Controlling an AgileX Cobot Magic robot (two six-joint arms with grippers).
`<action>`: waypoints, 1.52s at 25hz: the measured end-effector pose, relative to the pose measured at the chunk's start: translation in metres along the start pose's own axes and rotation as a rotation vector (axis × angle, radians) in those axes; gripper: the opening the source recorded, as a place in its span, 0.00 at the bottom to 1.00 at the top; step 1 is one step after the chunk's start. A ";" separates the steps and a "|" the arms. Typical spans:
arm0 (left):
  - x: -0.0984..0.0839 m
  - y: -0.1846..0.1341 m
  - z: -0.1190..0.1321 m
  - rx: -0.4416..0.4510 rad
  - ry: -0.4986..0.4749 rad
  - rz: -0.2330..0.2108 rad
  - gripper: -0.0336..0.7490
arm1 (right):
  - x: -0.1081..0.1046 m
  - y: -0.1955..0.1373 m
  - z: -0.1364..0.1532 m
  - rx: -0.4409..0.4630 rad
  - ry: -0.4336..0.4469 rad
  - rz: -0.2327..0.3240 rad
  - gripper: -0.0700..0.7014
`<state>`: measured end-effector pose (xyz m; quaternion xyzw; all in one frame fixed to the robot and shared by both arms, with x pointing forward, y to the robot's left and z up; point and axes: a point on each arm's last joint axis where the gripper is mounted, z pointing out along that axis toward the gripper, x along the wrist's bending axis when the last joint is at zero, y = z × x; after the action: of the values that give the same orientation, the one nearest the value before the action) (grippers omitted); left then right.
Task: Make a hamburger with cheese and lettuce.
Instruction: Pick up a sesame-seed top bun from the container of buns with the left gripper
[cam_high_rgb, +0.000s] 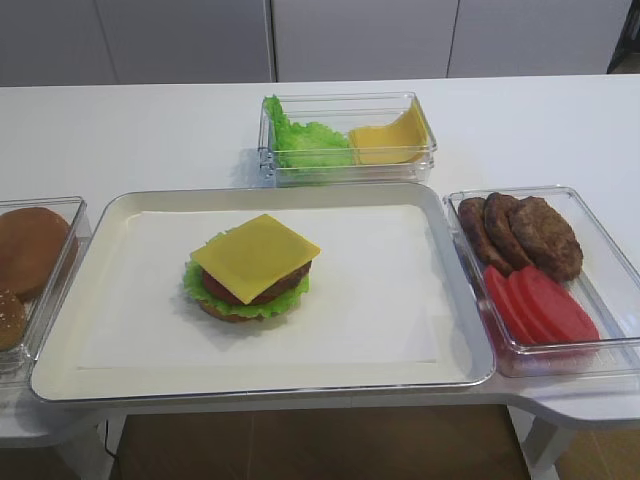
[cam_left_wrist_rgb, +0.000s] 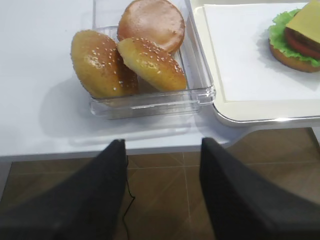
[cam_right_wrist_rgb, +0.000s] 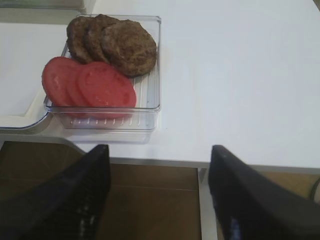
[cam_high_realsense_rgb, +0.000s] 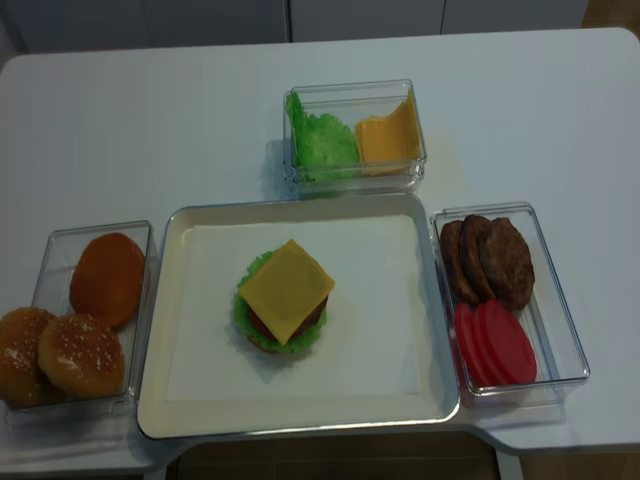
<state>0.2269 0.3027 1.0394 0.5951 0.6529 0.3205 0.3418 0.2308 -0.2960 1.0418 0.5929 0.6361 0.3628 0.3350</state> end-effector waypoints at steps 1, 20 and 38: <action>0.000 0.000 0.000 0.000 0.000 0.000 0.50 | 0.000 0.000 0.000 0.000 0.000 0.000 0.70; 0.006 0.009 -0.009 -0.075 0.062 -0.019 0.65 | 0.000 0.000 0.000 0.000 0.000 0.000 0.70; -0.007 0.111 0.078 0.234 0.084 -0.150 0.65 | 0.000 0.000 0.000 0.000 0.000 -0.002 0.70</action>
<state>0.3534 0.3064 1.0878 0.5665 0.7423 0.2401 0.2656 0.2308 -0.2960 1.0418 0.5923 0.6367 0.3624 0.3353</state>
